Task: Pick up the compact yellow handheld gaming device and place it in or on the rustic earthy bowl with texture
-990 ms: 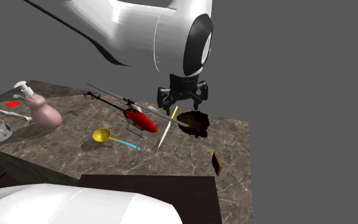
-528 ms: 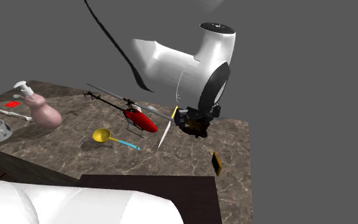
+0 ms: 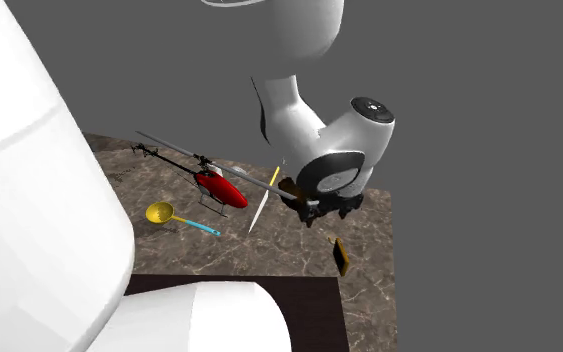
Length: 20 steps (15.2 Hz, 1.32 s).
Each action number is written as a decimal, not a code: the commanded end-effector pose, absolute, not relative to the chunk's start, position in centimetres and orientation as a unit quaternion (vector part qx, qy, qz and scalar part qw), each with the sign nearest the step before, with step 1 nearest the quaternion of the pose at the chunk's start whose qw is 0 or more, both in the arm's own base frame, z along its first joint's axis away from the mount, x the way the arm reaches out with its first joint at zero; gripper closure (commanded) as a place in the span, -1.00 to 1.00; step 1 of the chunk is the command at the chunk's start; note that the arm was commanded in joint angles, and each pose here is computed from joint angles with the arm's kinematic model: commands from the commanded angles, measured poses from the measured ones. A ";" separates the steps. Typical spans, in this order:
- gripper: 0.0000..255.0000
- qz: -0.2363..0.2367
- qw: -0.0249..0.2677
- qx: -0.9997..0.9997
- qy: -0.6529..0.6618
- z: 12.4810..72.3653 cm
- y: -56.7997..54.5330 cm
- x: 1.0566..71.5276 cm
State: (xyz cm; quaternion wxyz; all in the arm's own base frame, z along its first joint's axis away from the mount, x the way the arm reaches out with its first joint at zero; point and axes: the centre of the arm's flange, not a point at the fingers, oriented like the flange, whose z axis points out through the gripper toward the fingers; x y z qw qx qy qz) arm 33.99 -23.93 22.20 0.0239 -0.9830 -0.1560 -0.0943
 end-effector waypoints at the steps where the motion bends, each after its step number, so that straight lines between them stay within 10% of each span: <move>1: -1.00 -0.101 0.024 -0.982 -0.157 19.5 -25.5 34.0; 20: -1.00 -0.106 0.031 -0.980 -0.163 9.7 -28.7 35.3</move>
